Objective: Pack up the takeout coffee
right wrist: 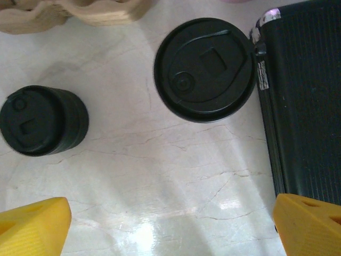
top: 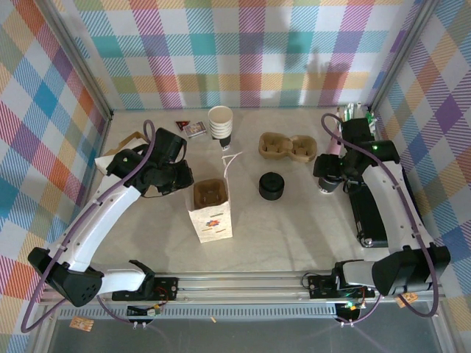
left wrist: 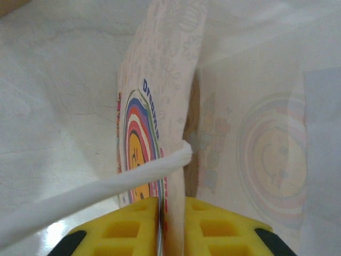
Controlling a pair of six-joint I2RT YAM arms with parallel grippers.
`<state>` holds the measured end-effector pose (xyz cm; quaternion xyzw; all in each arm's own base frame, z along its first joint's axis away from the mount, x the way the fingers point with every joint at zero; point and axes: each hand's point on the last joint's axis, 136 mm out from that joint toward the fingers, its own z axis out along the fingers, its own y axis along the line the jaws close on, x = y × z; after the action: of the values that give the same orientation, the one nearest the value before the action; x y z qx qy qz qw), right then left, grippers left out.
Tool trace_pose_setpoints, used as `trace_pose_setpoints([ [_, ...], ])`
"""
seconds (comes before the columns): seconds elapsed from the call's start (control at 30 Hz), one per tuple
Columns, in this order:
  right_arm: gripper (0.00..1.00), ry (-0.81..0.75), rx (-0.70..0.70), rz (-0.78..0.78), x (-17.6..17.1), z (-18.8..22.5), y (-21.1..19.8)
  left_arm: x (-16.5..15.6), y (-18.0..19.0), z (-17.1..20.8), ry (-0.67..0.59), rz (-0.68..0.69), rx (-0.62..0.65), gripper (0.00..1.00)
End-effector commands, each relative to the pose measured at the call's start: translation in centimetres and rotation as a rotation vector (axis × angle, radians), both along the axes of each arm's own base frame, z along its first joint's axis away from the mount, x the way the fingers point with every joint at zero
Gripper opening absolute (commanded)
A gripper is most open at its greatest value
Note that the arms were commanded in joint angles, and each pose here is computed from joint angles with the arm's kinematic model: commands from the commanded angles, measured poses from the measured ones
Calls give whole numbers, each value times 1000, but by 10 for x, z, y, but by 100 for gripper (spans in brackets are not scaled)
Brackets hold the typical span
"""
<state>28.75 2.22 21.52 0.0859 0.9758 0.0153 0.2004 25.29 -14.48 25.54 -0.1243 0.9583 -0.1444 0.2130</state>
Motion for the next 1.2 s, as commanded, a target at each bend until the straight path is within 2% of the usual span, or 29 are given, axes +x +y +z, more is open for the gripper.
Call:
trace_pose_setpoints([
  [0.0, 97, -11, -15, -30, 18, -10, -11, -5, 1, 14, -29, -21, -4, 3],
  [0.03, 97, -16, -26, -36, 23, -12, -14, -5, 1, 14, -30, -26, 1, 0],
  [0.37, 95, -41, -37, -109, 61, -25, -29, -8, -3, 14, -39, -30, -49, 0],
  [0.4, 95, -37, -45, -109, 63, -27, -31, -9, -3, 13, -35, -23, -56, 8],
  [0.43, 96, -26, -50, -116, 64, -30, -33, -9, -4, 12, -32, -19, -59, 23],
  [0.47, 96, -20, -53, -118, 65, -32, -33, -9, -4, 12, -31, -17, -60, 34],
  [0.5, 96, -18, -51, -123, 67, -34, -33, -8, -4, 13, -36, -15, -65, 41],
  [0.57, 96, -21, -44, -123, 70, -37, -32, -7, -5, 17, -53, -17, -74, 46],
  [0.9, 96, -4, -44, -101, 82, -57, -30, -5, -7, 34, -115, -27, -110, 50],
  [1.17, 96, 27, -69, -93, 83, -64, -33, -9, 2, 38, -128, -10, -82, 52],
])
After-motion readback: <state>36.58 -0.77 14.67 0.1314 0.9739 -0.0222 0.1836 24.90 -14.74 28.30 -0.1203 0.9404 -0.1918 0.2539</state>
